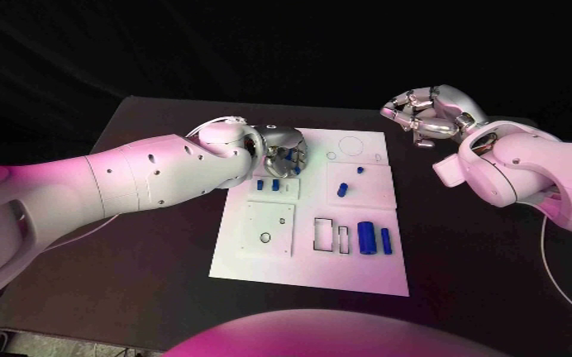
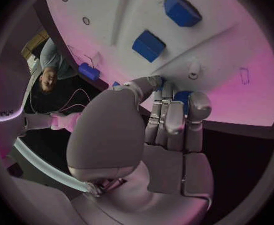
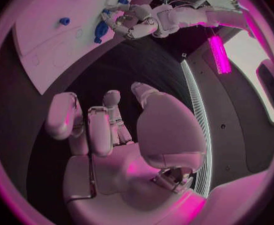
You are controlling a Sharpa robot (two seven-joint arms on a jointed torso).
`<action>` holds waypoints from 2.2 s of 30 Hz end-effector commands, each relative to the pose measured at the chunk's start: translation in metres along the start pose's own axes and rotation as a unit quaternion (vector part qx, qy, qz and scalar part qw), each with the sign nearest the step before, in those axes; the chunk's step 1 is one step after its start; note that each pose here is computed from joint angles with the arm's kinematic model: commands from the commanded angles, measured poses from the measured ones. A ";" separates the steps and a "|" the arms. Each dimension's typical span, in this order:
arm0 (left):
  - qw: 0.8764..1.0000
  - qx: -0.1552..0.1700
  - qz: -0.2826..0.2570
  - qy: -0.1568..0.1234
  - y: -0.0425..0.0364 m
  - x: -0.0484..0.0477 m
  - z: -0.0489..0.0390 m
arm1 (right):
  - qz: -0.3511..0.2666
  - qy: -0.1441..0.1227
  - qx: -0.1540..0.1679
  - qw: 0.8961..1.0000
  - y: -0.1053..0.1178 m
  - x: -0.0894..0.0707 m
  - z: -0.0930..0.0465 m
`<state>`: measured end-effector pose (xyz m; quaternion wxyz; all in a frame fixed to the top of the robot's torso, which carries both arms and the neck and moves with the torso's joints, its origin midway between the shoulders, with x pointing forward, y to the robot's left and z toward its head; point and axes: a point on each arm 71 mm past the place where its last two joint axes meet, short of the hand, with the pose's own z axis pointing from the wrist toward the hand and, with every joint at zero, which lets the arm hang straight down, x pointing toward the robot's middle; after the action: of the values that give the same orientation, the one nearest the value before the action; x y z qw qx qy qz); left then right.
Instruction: Assemble the parts on the task board
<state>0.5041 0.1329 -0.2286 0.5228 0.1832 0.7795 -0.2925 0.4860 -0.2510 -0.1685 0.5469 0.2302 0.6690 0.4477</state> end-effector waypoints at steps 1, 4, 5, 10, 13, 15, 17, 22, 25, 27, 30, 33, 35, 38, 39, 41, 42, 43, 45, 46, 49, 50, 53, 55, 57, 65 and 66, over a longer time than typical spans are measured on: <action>1.000 0.006 -0.012 -0.014 -0.0014 -0.0014 -0.0004 | 0.001 0.006 -0.004 1.000 0.001 0.001 0.000; 0.999 0.010 -0.022 -0.024 -0.0015 -0.0037 -0.0042 | 0.001 0.006 -0.003 1.000 0.000 0.001 0.000; 0.999 0.011 -0.025 -0.026 -0.0015 -0.0046 -0.0062 | 0.001 0.006 -0.003 1.000 0.000 0.001 0.000; 0.998 0.013 -0.045 -0.041 0.0018 -0.0144 -0.0191 | 0.000 0.005 -0.002 1.000 -0.001 0.000 -0.001; 0.997 0.008 -0.057 -0.050 0.0072 -0.0209 -0.0284 | 0.000 0.004 -0.001 1.000 -0.002 0.000 -0.001; 0.996 0.001 -0.066 -0.052 0.0126 -0.0240 -0.0355 | 0.000 0.004 0.000 1.000 -0.002 0.000 -0.001; 0.996 -0.007 -0.075 -0.051 0.0179 -0.0254 -0.0410 | 0.000 0.004 0.000 1.000 -0.003 -0.001 -0.001; 0.995 -0.025 -0.091 -0.043 0.0316 -0.0259 -0.0526 | 0.000 0.004 0.002 1.000 -0.004 -0.001 -0.002; 0.994 -0.036 -0.095 -0.038 0.0388 -0.0253 -0.0569 | 0.000 0.004 0.003 1.000 -0.004 0.000 -0.002; 0.994 -0.041 -0.097 -0.035 0.0421 -0.0247 -0.0580 | 0.000 0.004 0.003 1.000 -0.005 0.000 -0.002; 0.994 -0.046 -0.098 -0.032 0.0453 -0.0235 -0.0578 | 0.000 0.004 0.003 1.000 -0.005 0.000 -0.002; 0.994 -0.048 -0.098 -0.029 0.0466 -0.0220 -0.0565 | 0.001 0.005 0.003 1.000 -0.005 0.001 -0.002; 0.994 -0.049 -0.098 -0.026 0.0468 -0.0205 -0.0545 | 0.001 0.005 0.003 1.000 -0.005 0.001 -0.002; 0.994 -0.049 -0.098 -0.024 0.0469 -0.0183 -0.0524 | 0.001 0.006 0.003 1.000 -0.005 0.002 -0.002; 0.994 -0.049 -0.098 -0.023 0.0469 -0.0177 -0.0520 | 0.001 0.006 0.003 1.000 -0.005 0.002 -0.002; 0.994 -0.049 -0.099 -0.022 0.0467 -0.0167 -0.0513 | 0.001 0.006 0.003 1.000 -0.005 0.002 -0.002; 0.994 -0.049 -0.099 -0.021 0.0467 -0.0162 -0.0509 | 0.001 0.006 0.003 1.000 -0.005 0.002 -0.002; 0.994 -0.050 -0.099 -0.020 0.0469 -0.0157 -0.0507 | 0.001 0.006 0.003 1.000 -0.005 0.002 -0.002; 0.994 -0.051 -0.099 -0.019 0.0475 -0.0149 -0.0503 | 0.001 0.006 0.003 1.000 -0.005 0.002 -0.002; 0.994 -0.052 -0.099 -0.018 0.0477 -0.0146 -0.0501 | 0.001 0.006 0.003 1.000 -0.005 0.002 -0.002; 0.994 -0.053 -0.099 -0.016 0.0476 -0.0137 -0.0493 | 0.001 0.006 0.002 1.000 -0.005 0.002 -0.002; 0.994 -0.052 -0.099 -0.015 0.0473 -0.0134 -0.0489 | 0.001 0.006 0.002 1.000 -0.005 0.002 -0.002; 0.994 -0.051 -0.100 -0.013 0.0463 -0.0127 -0.0477 | 0.001 0.007 0.002 1.000 -0.005 0.003 -0.001; 0.994 -0.050 -0.101 -0.011 0.0453 -0.0117 -0.0467 | 0.002 0.007 0.002 1.000 -0.005 0.003 -0.001; 0.994 -0.051 -0.101 -0.008 0.0449 -0.0108 -0.0459 | 0.002 0.008 0.002 1.000 -0.004 0.004 -0.001; 0.993 -0.059 -0.101 -0.002 0.0462 -0.0087 -0.0444 | 0.002 0.009 0.001 1.000 -0.004 0.004 -0.001; 0.993 -0.060 -0.101 -0.001 0.0462 -0.0085 -0.0441 | 0.002 0.009 0.001 1.000 -0.004 0.004 -0.001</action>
<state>0.5041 0.1985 -0.2189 0.5107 0.0733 0.8030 -0.2984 0.4853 -0.2515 -0.1741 0.5437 0.2335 0.6721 0.4451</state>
